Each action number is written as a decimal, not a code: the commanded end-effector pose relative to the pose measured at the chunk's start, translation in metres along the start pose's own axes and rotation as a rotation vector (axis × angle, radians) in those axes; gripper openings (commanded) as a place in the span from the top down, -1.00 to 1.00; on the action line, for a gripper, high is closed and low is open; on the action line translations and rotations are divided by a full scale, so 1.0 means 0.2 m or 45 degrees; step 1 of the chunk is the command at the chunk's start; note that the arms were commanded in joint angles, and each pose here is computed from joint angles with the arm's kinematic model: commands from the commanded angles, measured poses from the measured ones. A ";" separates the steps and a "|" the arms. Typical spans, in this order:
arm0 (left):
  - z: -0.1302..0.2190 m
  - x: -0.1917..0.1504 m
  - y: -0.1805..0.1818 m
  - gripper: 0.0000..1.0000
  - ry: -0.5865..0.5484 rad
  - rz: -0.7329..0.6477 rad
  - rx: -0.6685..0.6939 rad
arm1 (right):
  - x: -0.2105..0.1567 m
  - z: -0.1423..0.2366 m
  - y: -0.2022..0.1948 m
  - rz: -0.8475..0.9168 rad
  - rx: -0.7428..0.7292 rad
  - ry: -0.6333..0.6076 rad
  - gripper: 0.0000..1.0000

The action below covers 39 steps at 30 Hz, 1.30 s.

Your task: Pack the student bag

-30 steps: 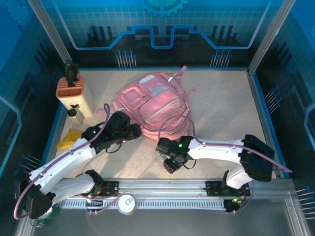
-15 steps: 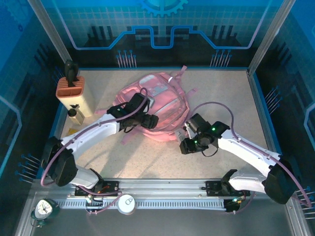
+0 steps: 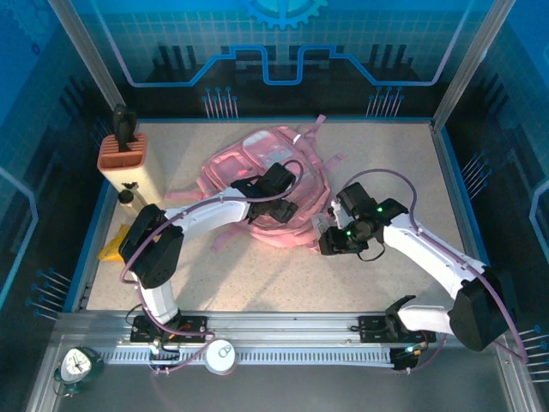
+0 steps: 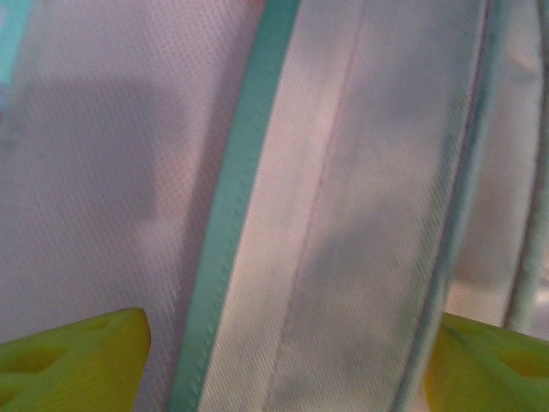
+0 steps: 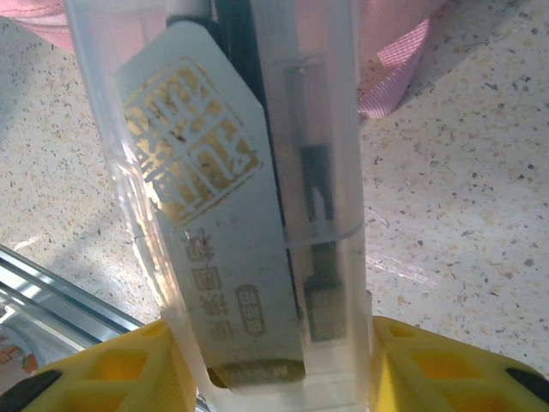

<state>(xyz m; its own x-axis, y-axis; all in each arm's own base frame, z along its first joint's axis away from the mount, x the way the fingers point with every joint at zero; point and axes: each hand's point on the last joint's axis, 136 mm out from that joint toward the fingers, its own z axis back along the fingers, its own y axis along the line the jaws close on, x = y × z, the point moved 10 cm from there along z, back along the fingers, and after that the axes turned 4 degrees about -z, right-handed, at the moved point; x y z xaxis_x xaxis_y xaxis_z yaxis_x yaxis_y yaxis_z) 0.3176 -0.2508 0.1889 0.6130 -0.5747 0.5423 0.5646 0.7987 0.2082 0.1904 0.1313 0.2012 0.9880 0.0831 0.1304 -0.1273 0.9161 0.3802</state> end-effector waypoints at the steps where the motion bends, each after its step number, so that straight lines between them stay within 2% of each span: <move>1: -0.02 0.07 0.04 -0.51 -0.045 -0.048 0.155 | 0.04 0.01 0.01 0.009 0.038 0.004 0.04; 7: 0.10 0.15 0.10 -0.22 -0.119 -0.012 0.094 | 0.06 0.02 -0.01 -0.006 0.026 0.005 0.04; 10: 0.14 0.17 0.12 -0.15 -0.120 0.006 0.034 | 0.07 0.02 0.00 -0.007 0.030 -0.002 0.04; 13: 0.15 0.18 0.15 -0.10 -0.128 0.042 0.031 | 0.09 0.03 0.00 -0.008 0.037 -0.018 0.05; 15: 0.14 0.17 0.17 0.02 -0.125 0.077 0.006 | 0.11 0.03 0.01 -0.004 0.039 -0.024 0.04; 16: 0.13 0.17 0.18 0.12 -0.123 0.101 0.011 | 0.12 0.04 0.01 -0.007 0.041 -0.034 0.04; 20: 0.15 0.20 0.19 0.79 -0.113 0.203 0.023 | 0.21 0.04 0.04 -0.036 0.082 -0.071 0.03; 23: 0.23 0.26 0.17 1.00 -0.209 0.307 -0.092 | 0.31 0.03 0.07 -0.040 0.102 -0.090 0.05; 25: 0.28 0.29 0.17 1.00 -0.290 0.397 -0.169 | 0.37 0.02 0.08 -0.033 0.096 -0.108 0.05; 28: 0.35 0.34 0.15 1.00 -0.325 0.546 -0.275 | 0.46 0.01 0.07 -0.061 0.087 -0.131 0.04; 31: 0.39 0.39 0.08 1.00 -0.396 0.604 -0.407 | 0.55 0.01 0.05 -0.100 0.083 -0.140 0.04; 34: 0.43 0.44 0.01 1.00 -0.439 0.673 -0.449 | 0.62 0.00 0.02 -0.112 0.073 -0.139 0.04; 39: 0.43 0.47 0.01 1.00 -0.439 0.874 -0.478 | 0.70 0.00 -0.01 -0.176 0.064 -0.163 -0.03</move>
<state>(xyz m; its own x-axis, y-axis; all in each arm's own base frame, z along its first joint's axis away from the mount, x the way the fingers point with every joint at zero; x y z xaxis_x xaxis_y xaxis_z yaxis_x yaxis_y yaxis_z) 0.3277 -0.2761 0.2585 0.7663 -0.0499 0.6406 0.3191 0.8949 -0.3121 0.3182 0.1418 0.2125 0.9818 -0.0705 0.1766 -0.0129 0.9018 0.4319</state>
